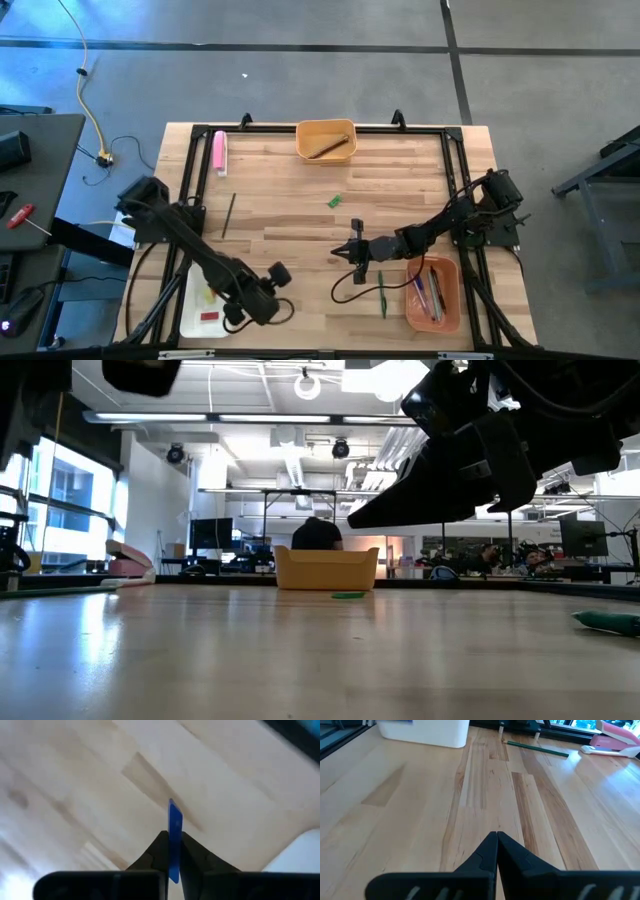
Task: Sort crayons/erasers/pens/pencils in bins
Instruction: Put the blue eraser into the white bin
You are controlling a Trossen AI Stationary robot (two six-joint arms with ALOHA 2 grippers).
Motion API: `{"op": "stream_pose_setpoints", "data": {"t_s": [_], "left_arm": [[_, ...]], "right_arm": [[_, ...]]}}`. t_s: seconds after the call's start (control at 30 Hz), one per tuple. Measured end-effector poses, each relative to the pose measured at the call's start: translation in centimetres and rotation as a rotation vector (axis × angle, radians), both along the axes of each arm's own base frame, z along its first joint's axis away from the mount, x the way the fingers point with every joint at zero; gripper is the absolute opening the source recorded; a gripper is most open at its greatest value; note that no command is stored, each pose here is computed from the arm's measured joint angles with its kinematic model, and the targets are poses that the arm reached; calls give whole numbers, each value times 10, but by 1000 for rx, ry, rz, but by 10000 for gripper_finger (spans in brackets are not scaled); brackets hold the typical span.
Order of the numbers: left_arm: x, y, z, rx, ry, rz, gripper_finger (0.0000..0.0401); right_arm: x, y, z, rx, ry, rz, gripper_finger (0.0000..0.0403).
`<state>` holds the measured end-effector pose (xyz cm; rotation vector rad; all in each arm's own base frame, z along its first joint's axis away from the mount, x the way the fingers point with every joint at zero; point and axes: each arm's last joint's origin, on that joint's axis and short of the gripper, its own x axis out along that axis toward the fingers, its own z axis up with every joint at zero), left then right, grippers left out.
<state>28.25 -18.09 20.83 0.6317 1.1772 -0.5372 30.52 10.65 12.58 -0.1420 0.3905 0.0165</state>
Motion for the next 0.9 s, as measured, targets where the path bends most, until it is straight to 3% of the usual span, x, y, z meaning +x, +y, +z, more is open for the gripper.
{"op": "stream_pose_setpoints", "data": {"t_s": [0.23,0.47,0.73,0.9], "left_arm": [[-27,-1,39,-133,-41,212,7],[-55,-6,60,-234,-13,412,6],[-91,-26,61,-255,98,606,6],[-113,-38,46,-253,144,710,6]], "right_arm": [[0,-1,-1,12,10,-9,0],[0,-1,-1,13,12,-9,0],[0,-1,-1,11,17,-9,0],[0,-1,-1,14,16,-11,0]]}}
